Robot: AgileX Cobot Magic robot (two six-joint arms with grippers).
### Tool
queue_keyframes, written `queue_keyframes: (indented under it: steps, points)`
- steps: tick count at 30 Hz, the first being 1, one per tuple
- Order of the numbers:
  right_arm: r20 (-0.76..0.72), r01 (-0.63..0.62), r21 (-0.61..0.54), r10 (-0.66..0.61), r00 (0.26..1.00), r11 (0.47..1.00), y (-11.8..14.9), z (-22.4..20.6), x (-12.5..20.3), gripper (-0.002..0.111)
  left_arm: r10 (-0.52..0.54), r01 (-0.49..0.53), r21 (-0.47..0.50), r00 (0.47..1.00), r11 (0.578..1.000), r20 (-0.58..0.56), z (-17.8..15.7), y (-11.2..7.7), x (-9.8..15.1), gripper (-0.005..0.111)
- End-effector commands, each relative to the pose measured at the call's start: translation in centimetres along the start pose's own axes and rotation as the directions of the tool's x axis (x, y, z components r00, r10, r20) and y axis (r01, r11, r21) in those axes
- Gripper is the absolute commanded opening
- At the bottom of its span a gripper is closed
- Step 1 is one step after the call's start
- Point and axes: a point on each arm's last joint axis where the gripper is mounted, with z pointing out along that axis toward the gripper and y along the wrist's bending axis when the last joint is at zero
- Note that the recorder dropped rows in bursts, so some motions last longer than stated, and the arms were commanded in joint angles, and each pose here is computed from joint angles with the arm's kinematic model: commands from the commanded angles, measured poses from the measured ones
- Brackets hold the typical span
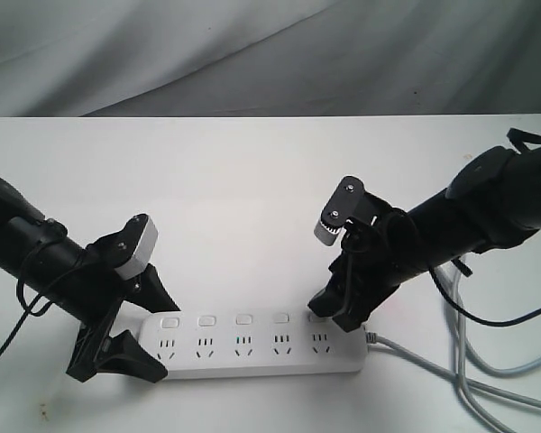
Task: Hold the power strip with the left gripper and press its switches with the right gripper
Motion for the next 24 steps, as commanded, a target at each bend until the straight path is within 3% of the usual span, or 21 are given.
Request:
queue_keyframes:
  steps: [1, 6, 10, 17, 24]
  points:
    - [-0.042, 0.05, 0.051, -0.047, 0.998, 0.997, -0.5, 0.5, 0.8, 0.06, -0.005, 0.005, -0.009, 1.0, 1.0, -0.009, 0.0, 0.1, 0.0, 0.0]
    - [0.083, 0.042, 0.099, -0.05, 0.995, 0.994, 0.3, -3.5, -1.7, 0.06, -0.005, 0.005, -0.009, 1.0, 1.0, -0.009, 0.0, 0.1, 0.0, 0.0]
    - [0.23, 0.001, 0.248, -0.06, 0.971, 0.969, 1.0, -9.1, -4.1, 0.06, -0.005, 0.005, -0.009, 1.0, 1.0, -0.009, 0.0, 0.1, 0.0, 0.0]
    - [0.494, -0.176, 0.523, -0.127, 0.86, 0.834, 2.8, -19.2, -6.1, 0.06, -0.005, 0.005, -0.009, 1.0, 1.0, -0.009, 0.0, 0.1, 0.0, 0.0]
    - [0.604, -0.249, 0.631, -0.264, 0.752, 0.735, 5.6, -25.9, -6.0, 0.06, -0.005, 0.005, -0.009, 1.0, 1.0, -0.009, 0.0, 0.1, 0.0, 0.0]
